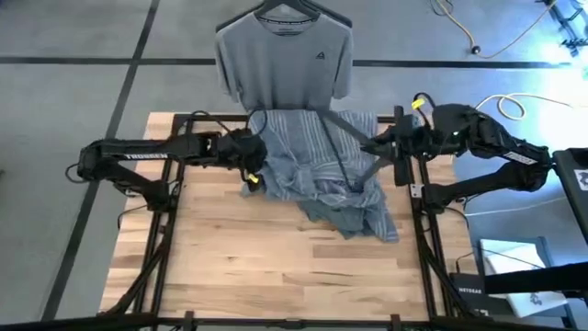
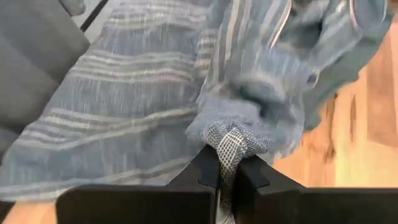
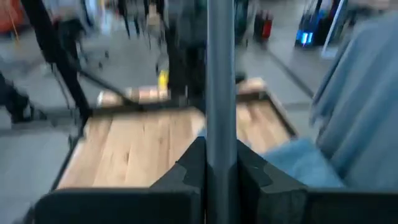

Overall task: Unhang clothes
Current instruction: Remove the polo shirt from the hanger

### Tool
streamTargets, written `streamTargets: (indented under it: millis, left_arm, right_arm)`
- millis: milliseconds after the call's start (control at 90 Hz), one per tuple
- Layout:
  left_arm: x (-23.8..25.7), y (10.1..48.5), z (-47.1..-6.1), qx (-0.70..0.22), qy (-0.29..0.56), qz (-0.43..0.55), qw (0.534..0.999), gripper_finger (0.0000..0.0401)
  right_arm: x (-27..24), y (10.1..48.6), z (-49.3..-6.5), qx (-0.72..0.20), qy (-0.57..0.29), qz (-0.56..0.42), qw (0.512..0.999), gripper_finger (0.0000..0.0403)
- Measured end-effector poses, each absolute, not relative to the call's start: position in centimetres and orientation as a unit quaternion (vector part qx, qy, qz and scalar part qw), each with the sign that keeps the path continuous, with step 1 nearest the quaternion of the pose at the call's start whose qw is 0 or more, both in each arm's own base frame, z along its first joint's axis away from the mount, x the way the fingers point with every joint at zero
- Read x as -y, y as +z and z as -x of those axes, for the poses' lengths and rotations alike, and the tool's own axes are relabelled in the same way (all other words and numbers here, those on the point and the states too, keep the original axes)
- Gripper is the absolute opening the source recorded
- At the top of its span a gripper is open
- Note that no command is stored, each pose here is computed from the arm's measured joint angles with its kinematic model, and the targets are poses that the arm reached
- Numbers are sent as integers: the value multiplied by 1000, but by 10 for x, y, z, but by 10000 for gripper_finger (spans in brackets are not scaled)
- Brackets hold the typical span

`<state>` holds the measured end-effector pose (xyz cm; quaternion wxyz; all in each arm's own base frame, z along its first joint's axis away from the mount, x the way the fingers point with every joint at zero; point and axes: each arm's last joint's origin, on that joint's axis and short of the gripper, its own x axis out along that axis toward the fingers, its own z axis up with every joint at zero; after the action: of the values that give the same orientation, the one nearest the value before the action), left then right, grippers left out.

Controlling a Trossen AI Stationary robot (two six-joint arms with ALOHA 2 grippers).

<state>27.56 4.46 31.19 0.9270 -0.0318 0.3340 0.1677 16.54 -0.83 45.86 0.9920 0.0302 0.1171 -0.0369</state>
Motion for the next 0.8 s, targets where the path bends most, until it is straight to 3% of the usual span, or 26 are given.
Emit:
streamTargets:
  millis: [233, 378, 644, 800]
  left_arm:
    - [-37, 308, -277, -328, 175, 40, 927, 0]
    - [-42, 308, -276, -328, 185, 64, 924, 0]
    - [-44, 289, -258, -442, 192, 63, 874, 0]
    - [-42, 262, -251, -479, 190, 82, 853, 0]
  right_arm:
    - [9, 481, -178, 6, -43, -21, 999, 23]
    - [6, 483, -180, 17, 27, -85, 996, 23]
    - [-17, 450, -191, -164, 168, -168, 957, 23]
    - [-30, 403, -197, -292, 212, -186, 914, 23]
